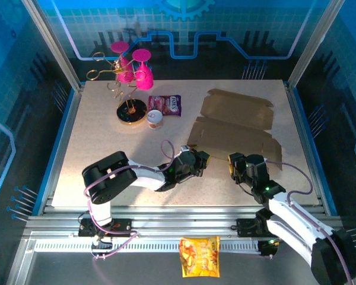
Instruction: Fold the paper box
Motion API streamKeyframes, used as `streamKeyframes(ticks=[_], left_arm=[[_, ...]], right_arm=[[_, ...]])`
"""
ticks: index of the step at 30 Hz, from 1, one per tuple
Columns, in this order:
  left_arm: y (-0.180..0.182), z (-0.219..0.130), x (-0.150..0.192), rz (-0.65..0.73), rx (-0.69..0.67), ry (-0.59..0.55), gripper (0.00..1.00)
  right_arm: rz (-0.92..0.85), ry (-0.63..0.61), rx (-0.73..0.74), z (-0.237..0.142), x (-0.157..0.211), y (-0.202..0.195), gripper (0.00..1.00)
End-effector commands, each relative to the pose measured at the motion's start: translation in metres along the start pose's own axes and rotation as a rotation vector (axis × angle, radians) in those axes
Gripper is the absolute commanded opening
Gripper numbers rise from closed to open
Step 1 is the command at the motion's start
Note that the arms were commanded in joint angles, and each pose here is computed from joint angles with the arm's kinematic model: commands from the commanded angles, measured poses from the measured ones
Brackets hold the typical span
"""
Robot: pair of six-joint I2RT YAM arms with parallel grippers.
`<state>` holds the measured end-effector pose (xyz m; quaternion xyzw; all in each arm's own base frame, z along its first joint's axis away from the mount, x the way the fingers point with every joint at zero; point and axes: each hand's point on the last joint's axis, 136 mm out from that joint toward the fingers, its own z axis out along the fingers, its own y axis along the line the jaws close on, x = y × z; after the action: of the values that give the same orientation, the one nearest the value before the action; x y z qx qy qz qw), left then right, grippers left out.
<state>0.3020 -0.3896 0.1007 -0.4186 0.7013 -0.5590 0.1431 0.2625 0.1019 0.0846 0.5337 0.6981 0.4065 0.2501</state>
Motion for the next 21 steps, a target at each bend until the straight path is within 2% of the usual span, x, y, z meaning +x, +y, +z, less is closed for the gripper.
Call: streamKeyframes(ticks=[1,7,10,11,14,15,17,21], left_arm=[[-0.031,-0.003,0.014,-0.007,0.081,0.05,0.0],[-0.034,-0.005,0.015,-0.005,0.087,0.058,0.0],[-0.036,-0.01,0.013,0.002,0.09,0.051,0.0],[-0.04,-0.014,0.01,0.013,0.095,0.045,0.05],[-0.06,-0.036,-0.005,0.07,0.074,0.011,0.39],[-0.067,-0.045,-0.013,0.098,0.053,-0.009,0.45],[-0.091,-0.076,-0.03,0.194,-0.005,-0.064,0.53],[-0.14,-0.145,-0.07,0.398,-0.114,-0.228,0.56]], right_arm=[[0.031,-0.031,-0.079,0.008,-0.003,0.019,0.44],[0.035,-0.017,-0.104,0.024,0.001,0.034,0.31],[0.016,-0.013,-0.126,0.024,0.002,0.052,0.08],[-0.01,-0.01,-0.126,0.022,0.002,0.06,0.0],[-0.102,-0.024,-0.095,0.006,-0.001,0.086,0.0],[-0.131,-0.033,-0.095,-0.001,-0.003,0.098,0.0],[-0.196,-0.045,-0.097,-0.017,-0.008,0.127,0.0],[-0.31,-0.044,-0.106,-0.054,-0.007,0.19,0.0]])
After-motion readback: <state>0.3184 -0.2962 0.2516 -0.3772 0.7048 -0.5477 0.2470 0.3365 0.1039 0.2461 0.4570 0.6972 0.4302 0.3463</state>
